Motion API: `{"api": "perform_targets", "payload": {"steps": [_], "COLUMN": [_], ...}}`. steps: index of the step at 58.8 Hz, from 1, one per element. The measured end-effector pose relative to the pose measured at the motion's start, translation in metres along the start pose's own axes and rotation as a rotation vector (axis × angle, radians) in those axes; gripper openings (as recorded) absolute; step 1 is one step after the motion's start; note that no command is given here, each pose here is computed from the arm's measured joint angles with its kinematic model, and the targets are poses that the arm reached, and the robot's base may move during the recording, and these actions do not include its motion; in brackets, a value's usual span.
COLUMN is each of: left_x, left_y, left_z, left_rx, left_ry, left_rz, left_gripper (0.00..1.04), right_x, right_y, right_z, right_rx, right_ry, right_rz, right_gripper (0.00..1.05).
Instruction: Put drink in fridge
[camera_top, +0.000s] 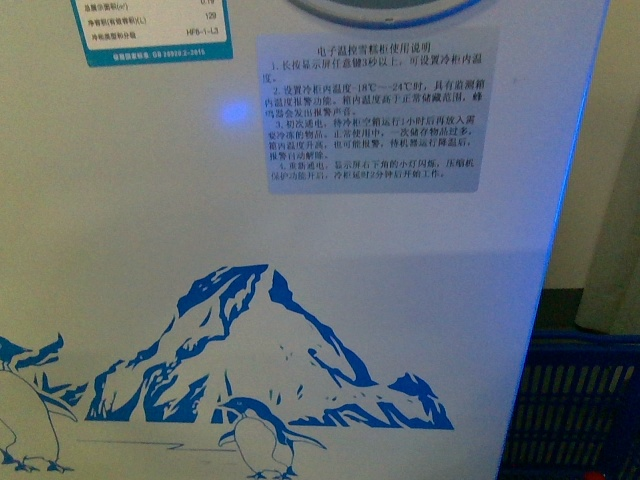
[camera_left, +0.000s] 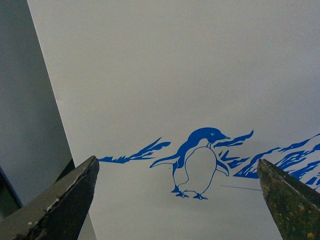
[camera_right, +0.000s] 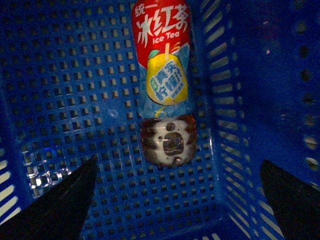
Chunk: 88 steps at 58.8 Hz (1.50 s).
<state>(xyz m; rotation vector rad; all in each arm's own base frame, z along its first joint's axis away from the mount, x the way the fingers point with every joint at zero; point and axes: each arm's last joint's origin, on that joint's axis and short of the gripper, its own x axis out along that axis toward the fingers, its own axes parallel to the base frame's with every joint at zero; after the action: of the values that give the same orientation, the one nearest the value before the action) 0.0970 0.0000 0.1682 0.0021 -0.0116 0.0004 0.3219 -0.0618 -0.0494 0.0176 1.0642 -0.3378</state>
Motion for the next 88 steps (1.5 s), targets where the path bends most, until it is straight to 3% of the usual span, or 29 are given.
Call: {"api": "perform_targets", "payload": {"steps": [31,53,66,67,73,78,88], "left_x": [0.000,0.000,0.000,0.000,0.000,0.000,0.000], "left_y": [0.000,0.000,0.000,0.000,0.000,0.000,0.000], "left_z": [0.000,0.000,0.000,0.000,0.000,0.000,0.000], "left_rx": [0.000,0.000,0.000,0.000,0.000,0.000,0.000], "left_ry": [0.000,0.000,0.000,0.000,0.000,0.000,0.000], "left_rz": [0.000,0.000,0.000,0.000,0.000,0.000,0.000], "left_gripper": [0.97,0.97,0.97,0.97,0.97,0.97,0.97], "right_x": [0.110,0.143,0.138,0.133,0.112,0.087,0.003], "right_y": [0.014,0.007,0.007,0.006,0.001,-0.006,-0.020], "right_z": [-0.013,-0.021,-0.017,-0.016,-0.008,0.006,0.063], "right_rx": [0.097,0.122,0.131,0.133,0.143,0.152,0.133], "right_ry": [0.126,0.167,0.146,0.143,0.121,0.073,-0.141], "right_rz": [-0.043,-0.067,-0.051,-0.039,-0.022,-0.002,0.052], "right_gripper": [0.97,0.97,0.70,0.64,0.52,0.47,0.44]}}
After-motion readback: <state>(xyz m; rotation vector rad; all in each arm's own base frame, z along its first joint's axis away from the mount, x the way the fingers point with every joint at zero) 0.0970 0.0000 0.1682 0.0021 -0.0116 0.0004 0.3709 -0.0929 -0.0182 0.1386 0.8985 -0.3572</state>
